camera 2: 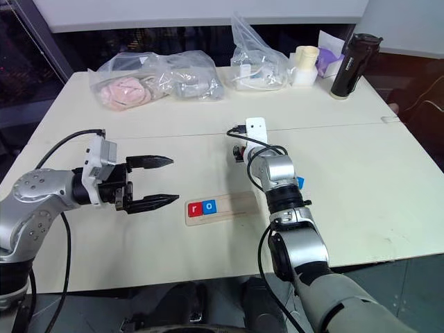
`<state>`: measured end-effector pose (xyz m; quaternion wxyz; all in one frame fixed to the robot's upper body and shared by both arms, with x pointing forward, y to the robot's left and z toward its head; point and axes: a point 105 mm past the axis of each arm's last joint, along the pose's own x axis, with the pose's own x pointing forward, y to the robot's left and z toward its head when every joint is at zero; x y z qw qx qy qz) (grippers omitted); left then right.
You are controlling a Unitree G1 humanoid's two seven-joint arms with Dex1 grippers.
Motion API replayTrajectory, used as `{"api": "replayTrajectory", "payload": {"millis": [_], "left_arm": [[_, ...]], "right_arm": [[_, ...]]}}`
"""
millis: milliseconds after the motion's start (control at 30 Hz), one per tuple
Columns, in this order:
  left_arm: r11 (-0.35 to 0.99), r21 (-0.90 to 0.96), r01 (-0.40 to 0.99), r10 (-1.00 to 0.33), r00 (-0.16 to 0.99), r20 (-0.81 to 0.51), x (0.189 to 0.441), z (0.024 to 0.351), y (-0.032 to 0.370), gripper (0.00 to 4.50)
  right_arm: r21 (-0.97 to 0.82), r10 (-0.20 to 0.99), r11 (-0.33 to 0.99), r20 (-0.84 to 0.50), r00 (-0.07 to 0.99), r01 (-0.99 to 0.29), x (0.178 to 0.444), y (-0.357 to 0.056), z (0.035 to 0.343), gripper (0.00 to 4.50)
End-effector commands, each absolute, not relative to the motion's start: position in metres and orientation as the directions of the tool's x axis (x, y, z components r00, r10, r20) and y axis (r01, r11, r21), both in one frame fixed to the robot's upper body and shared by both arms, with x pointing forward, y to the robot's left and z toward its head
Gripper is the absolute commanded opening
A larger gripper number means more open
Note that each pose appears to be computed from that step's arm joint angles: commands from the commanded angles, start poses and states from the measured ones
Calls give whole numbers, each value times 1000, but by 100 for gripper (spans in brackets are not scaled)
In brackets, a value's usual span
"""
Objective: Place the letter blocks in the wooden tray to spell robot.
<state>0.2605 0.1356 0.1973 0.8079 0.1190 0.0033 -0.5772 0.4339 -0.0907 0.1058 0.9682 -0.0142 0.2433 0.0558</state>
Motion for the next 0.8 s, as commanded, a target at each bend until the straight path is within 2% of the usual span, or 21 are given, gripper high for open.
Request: {"api": "replayTrajectory", "payload": {"millis": [33,100,233,400,467,533,633,800], "left_arm": [[311,233,921,-930,346,-126,264,206,134,450],[315,238,919,-928,351,-124,267,206,134,450],[321,244,915,-927,357,-118,271,206,132,450],[310,241,920,-934,343,-105,274,204,127,450],[298,242,923,-939,330,-101,277,204,124,450],[290,242,926,-942,320,-98,279,203,122,450],[270,235,934,-950,298,-95,280,202,118,450],[249,232,940,-956,277,-98,283,202,118,450]], "right_arm": [[23,158,985,-533,832,-172,419,-67,90,219],[24,157,985,-541,826,-171,413,-66,88,118],[29,169,983,-536,827,-182,406,-66,94,119],[-8,161,983,-429,889,-182,396,-99,146,119],[-24,159,983,-395,905,-183,379,-123,171,119],[-37,156,982,-396,905,-185,363,-139,180,119],[-68,124,983,-424,897,-168,333,-167,174,119],[-48,123,986,-431,894,-159,296,-183,154,119]]}}
